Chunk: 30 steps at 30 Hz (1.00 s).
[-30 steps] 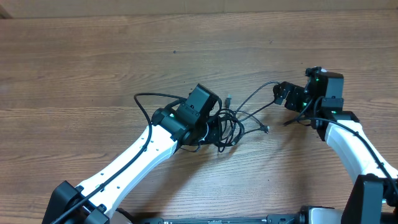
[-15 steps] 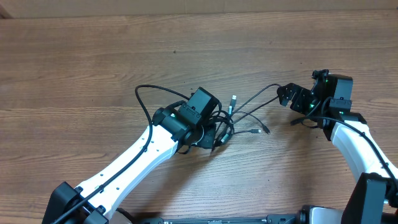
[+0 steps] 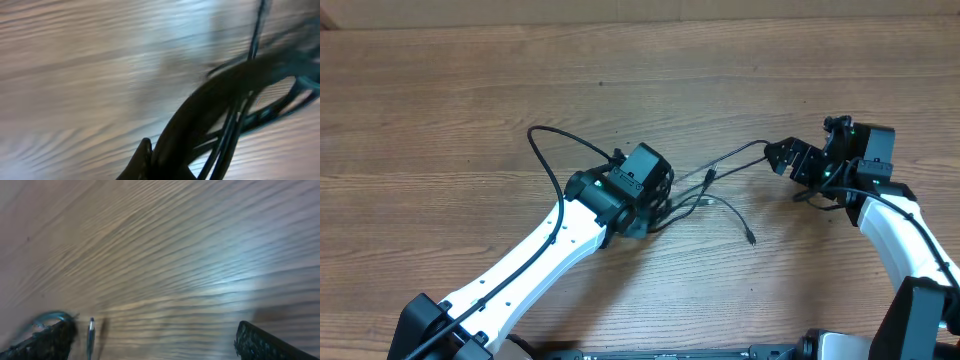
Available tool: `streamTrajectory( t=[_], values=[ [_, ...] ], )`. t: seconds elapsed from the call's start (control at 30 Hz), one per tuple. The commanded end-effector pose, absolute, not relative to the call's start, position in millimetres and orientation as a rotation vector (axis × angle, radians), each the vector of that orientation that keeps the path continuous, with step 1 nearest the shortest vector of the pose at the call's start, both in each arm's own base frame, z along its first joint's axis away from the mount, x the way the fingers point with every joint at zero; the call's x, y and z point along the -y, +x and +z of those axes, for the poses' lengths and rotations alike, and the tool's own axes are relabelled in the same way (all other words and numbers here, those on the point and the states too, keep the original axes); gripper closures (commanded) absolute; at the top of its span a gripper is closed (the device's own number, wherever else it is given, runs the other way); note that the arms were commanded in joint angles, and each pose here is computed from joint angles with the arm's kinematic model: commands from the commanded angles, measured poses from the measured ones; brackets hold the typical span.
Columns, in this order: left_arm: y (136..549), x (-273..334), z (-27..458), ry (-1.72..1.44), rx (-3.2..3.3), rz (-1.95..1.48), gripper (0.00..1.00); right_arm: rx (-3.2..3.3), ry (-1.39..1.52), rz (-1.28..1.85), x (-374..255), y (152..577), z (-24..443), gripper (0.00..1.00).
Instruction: Untangle cables
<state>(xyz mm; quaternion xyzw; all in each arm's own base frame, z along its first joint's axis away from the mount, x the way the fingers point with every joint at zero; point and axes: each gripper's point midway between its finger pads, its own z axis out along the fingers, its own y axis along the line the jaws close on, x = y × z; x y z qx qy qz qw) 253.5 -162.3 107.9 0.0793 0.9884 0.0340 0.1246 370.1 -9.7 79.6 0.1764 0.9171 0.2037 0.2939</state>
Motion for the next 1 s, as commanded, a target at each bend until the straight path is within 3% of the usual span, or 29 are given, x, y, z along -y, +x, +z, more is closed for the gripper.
streamTrajectory(
  t=[0.0,0.3,0.53,0.77,0.97],
  values=[
    [255.1,93.9,112.6,0.074,-2.791,0.548,0.96,-2.348,0.827,0.223,102.8,362.3,75.9,0.00],
    [260.8,95.3,114.1,0.025,-2.760,0.536,0.96,-2.383,0.821,0.383,86.4,356.5,73.6,0.00],
    [269.5,106.3,119.6,0.034,-2.746,0.464,0.96,-2.333,0.625,0.830,29.9,364.9,100.2,0.00],
    [311.9,139.2,167.4,0.119,-2.595,0.301,0.96,-2.085,0.211,1.432,-35.8,354.6,174.2,0.00],
    [346.1,182.5,216.0,0.233,-2.440,0.070,0.96,-2.060,0.176,1.546,-50.1,349.4,185.8,0.00]
  ],
)
